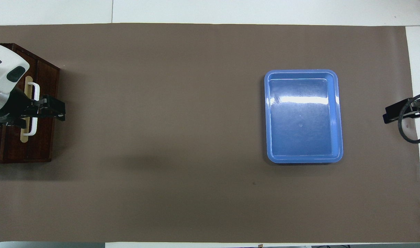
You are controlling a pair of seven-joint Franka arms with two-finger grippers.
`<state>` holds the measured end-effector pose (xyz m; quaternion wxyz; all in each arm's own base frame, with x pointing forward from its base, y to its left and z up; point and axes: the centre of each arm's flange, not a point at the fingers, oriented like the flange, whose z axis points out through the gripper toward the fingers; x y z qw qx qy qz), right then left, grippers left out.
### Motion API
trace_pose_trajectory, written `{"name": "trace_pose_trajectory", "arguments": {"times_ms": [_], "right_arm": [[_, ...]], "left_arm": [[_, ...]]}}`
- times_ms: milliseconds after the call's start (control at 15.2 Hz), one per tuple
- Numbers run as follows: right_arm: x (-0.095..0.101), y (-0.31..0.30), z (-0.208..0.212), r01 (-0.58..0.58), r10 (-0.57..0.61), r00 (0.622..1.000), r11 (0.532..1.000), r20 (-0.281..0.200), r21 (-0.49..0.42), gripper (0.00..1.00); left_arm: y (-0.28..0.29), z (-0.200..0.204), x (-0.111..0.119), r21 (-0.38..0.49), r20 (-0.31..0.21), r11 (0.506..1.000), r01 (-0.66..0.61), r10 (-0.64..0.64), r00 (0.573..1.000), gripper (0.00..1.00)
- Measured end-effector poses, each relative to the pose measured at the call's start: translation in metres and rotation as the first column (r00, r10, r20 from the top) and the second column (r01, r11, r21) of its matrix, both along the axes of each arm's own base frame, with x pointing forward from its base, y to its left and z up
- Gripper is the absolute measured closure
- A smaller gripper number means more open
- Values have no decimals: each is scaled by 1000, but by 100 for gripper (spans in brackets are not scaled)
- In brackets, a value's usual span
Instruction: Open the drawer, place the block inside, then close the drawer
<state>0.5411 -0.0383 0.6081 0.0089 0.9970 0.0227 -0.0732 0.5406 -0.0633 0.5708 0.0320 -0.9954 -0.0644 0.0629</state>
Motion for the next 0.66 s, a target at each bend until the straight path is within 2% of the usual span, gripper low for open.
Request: {"name": "trace_pose_trajectory", "arguments": {"times_ms": [328,657], "right_arm": [[0,0,0,0,0,1000,1000,0,0,0],[0,0,0,0,0,1000,1000,0,0,0]], "left_arm": [[-2,5,0,-3,8,1000,22,-22,1000,0],[1,10,-2,-12,15,995,95,-95,995,0]]}}
